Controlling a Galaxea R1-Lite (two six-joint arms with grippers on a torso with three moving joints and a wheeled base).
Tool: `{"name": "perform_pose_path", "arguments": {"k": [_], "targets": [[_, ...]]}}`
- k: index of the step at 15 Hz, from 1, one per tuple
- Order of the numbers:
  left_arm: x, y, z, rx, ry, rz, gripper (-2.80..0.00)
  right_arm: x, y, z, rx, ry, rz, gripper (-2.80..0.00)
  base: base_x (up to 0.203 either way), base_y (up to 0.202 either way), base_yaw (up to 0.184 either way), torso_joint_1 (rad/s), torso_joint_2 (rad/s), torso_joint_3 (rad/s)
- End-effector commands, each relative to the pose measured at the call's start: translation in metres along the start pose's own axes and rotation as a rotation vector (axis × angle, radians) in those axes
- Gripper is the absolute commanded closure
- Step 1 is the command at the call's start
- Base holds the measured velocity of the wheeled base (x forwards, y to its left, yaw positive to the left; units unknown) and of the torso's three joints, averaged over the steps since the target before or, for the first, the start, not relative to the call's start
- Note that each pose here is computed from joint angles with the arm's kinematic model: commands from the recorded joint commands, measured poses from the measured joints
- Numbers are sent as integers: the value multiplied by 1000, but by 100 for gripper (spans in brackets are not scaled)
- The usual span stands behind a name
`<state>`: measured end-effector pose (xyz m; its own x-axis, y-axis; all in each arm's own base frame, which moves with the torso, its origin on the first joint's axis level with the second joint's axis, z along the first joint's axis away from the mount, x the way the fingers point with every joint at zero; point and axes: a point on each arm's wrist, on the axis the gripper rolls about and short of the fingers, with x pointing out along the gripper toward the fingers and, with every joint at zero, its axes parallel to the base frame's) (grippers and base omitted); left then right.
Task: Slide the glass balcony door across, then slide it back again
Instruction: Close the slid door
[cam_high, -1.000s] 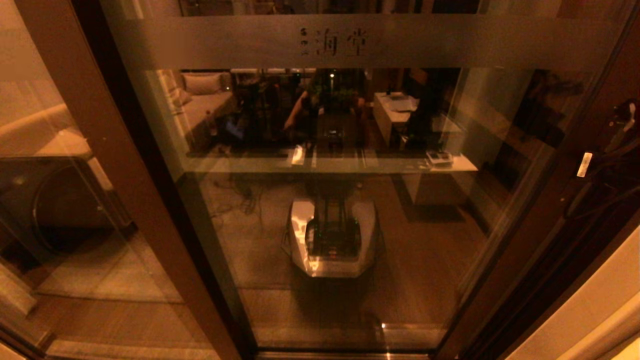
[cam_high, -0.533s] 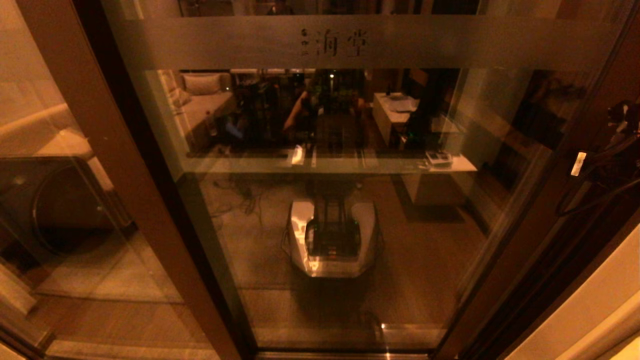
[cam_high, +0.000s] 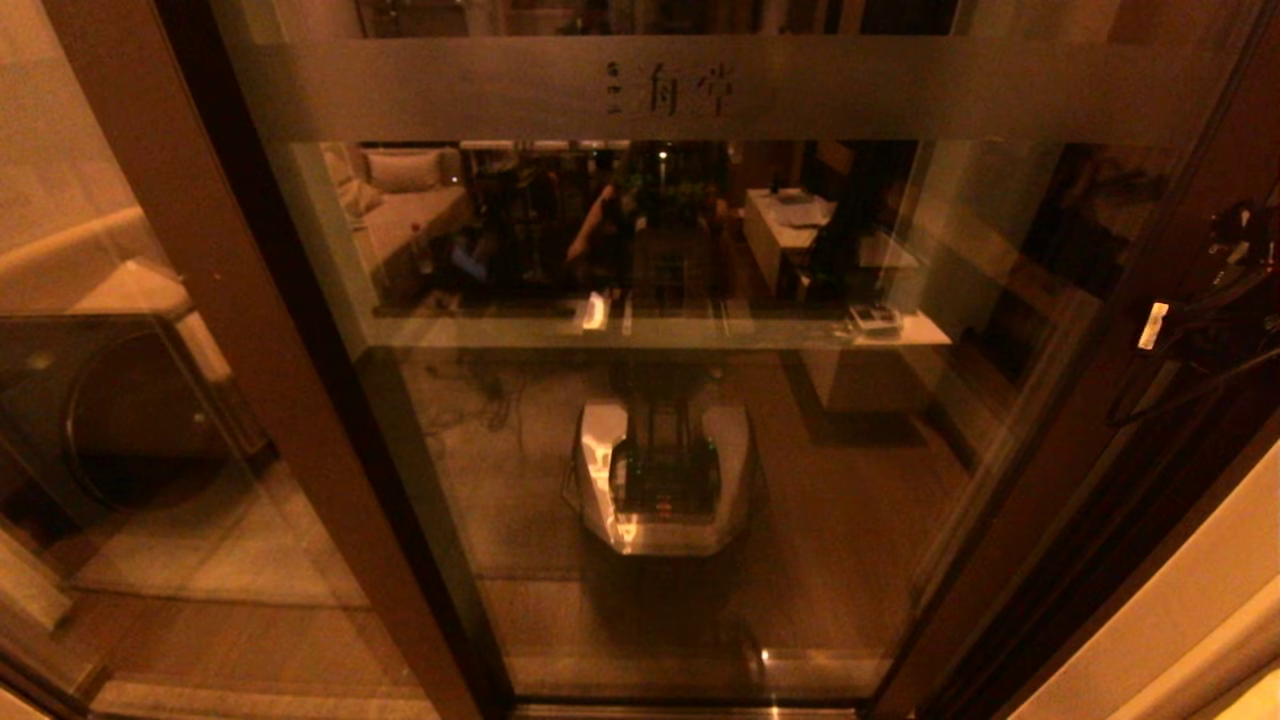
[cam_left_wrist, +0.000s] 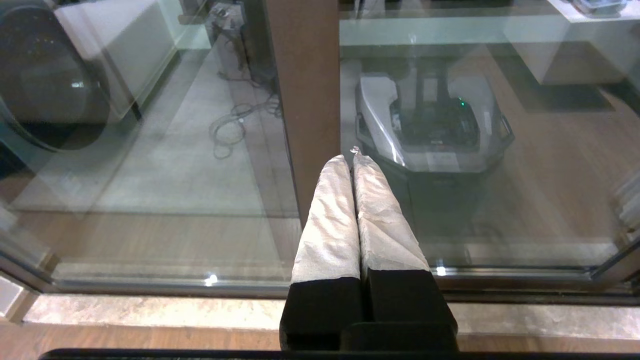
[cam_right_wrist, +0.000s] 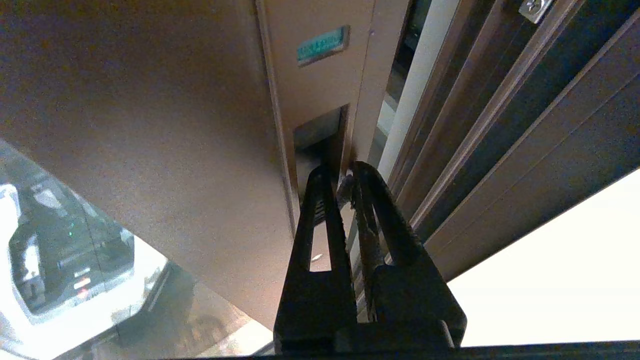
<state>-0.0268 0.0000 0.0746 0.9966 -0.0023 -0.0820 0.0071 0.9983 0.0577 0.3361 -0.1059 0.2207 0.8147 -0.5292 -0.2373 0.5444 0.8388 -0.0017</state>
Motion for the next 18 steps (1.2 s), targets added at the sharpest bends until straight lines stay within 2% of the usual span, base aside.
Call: {"name": "perform_pose_path", "arguments": {"k": [1,9,18], "targets": [[0,0,0,0,1,1,0,4,-1,0,4,-7,-9,0,0,0,0,0,0,0],[0,0,0,0,1,0,0,-13,-5,3,7,-14,24,0,0,0,0,0,0,0],[0,0,0,0,1,1,0,-17,-23,6,13,-23,-18,0,0,0,0,0,0,0]]}}
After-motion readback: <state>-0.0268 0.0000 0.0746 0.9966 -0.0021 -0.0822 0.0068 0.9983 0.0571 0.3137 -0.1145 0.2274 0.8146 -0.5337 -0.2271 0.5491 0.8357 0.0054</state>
